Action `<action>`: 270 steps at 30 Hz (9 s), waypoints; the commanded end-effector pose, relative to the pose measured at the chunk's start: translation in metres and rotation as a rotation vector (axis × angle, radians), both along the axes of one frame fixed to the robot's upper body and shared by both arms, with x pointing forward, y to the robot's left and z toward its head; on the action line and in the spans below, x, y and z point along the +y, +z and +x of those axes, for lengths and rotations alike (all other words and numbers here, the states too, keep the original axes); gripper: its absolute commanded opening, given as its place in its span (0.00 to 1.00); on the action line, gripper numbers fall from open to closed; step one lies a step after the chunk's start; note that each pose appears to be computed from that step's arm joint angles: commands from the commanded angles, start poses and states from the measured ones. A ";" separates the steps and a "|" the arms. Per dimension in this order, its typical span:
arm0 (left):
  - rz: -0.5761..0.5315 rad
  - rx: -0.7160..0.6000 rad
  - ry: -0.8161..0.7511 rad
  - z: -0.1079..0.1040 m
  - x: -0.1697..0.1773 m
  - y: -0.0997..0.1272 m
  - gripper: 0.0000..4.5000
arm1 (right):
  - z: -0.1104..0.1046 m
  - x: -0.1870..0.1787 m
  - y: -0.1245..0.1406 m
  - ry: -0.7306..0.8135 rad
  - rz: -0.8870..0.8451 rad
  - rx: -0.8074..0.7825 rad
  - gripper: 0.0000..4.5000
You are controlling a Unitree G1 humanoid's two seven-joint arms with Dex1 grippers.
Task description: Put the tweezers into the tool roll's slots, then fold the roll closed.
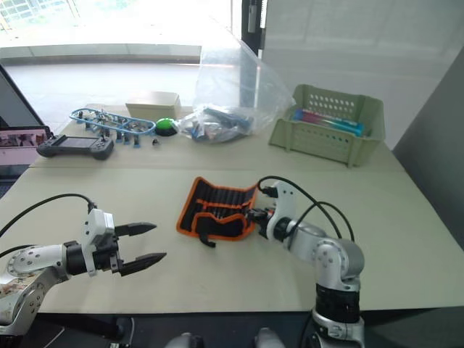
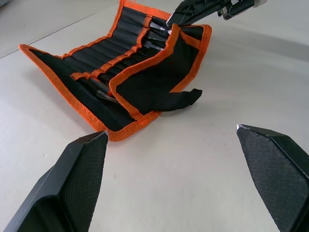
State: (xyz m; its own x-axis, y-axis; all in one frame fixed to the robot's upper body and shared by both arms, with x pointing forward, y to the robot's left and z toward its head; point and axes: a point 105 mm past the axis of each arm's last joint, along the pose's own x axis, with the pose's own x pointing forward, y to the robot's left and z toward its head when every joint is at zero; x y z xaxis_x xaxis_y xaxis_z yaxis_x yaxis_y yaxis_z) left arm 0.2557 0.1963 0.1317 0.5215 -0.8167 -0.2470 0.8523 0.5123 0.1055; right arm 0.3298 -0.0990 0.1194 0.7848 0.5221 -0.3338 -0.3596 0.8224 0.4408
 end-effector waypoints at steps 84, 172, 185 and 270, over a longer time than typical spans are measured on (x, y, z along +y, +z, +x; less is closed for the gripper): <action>-0.005 -0.002 -0.049 0.002 -0.014 0.007 1.00 | 0.028 0.038 0.005 0.072 0.209 -0.119 0.30; -0.294 0.539 0.144 0.087 -0.091 -0.010 0.00 | 0.015 0.075 -0.034 0.321 -0.314 -0.297 0.00; -0.266 0.547 0.112 0.091 -0.113 -0.030 0.00 | 0.026 0.021 -0.014 0.130 -0.241 -0.298 0.00; 0.083 0.263 -0.120 0.077 -0.089 -0.081 0.00 | 0.097 0.065 -0.048 0.298 -0.429 -0.248 0.00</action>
